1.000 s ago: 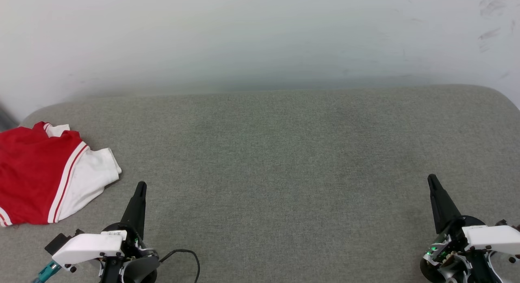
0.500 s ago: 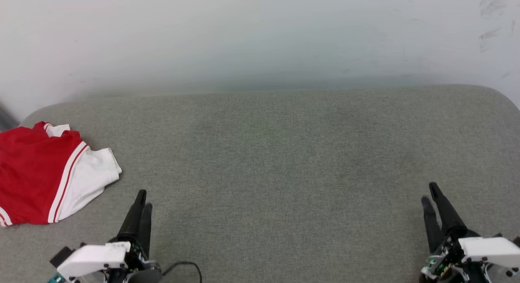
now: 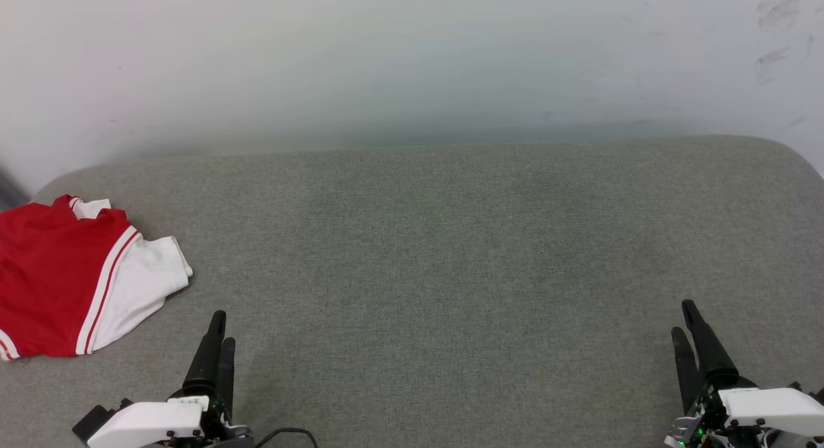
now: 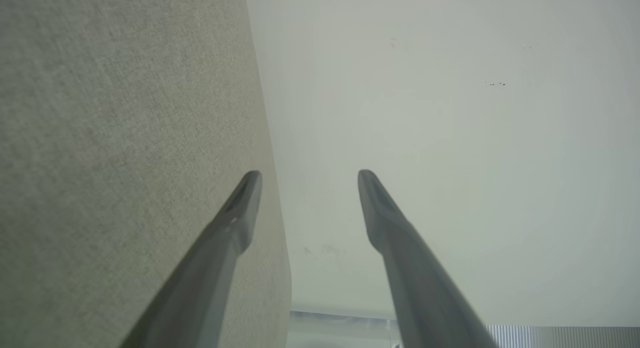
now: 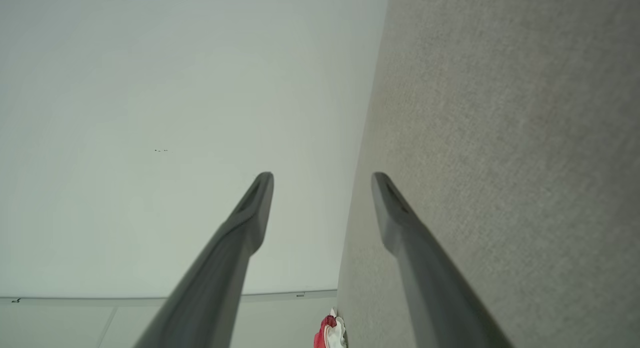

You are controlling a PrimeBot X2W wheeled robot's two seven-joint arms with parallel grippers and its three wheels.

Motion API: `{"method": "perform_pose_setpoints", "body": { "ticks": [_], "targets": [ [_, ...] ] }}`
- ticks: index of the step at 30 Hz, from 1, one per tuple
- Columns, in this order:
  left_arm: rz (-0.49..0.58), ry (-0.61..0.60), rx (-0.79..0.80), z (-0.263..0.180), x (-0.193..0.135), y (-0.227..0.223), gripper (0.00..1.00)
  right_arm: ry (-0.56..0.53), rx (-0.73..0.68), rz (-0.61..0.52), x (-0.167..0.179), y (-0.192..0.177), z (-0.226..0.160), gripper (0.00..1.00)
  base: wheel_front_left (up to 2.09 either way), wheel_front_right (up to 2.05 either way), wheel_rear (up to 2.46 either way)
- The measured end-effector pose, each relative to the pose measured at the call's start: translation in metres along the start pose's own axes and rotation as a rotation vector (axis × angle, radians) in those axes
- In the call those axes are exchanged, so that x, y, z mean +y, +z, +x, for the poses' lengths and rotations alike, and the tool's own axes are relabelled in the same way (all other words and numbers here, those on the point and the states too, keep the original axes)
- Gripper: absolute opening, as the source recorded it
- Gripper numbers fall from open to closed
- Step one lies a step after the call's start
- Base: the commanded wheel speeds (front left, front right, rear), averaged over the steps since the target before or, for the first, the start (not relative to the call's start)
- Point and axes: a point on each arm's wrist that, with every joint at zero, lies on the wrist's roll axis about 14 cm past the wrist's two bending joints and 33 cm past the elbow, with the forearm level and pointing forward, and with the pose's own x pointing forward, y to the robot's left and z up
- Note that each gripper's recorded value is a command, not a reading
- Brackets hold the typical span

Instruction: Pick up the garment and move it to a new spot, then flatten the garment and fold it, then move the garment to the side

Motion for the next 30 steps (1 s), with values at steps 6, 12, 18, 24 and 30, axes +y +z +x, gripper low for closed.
{"method": "perform_pose_setpoints", "body": {
  "ticks": [6, 12, 18, 24, 30],
  "targets": [
    [0.056, -0.006, -0.044, -0.003, -0.002, 0.011, 1.0, 0.001, -0.028, -0.106, 0.001, 0.007, -0.001, 1.0, 0.0, 0.0, 0.0],
    [0.136, -0.013, -0.107, -0.004, -0.006, 0.029, 1.0, 0.02, -0.047, -0.231, 0.009, 0.011, -0.001, 1.0, 0.0, 0.0, 0.0],
    [0.275, -0.054, -0.2, -0.007, -0.024, 0.055, 1.0, 0.093, -0.07, -0.504, 0.034, 0.011, 0.0, 1.0, 0.0, 0.0, 0.0],
    [0.379, -0.082, -0.225, -0.007, -0.039, 0.058, 1.0, 0.154, -0.084, -0.699, 0.054, 0.007, 0.001, 1.0, 0.0, 0.0, 0.0],
    [0.51, -0.099, -0.243, -0.009, -0.054, 0.055, 1.0, 0.233, -0.103, -0.872, 0.077, -0.002, 0.0, 1.0, 0.0, 0.0, 0.0]
  ]
}}
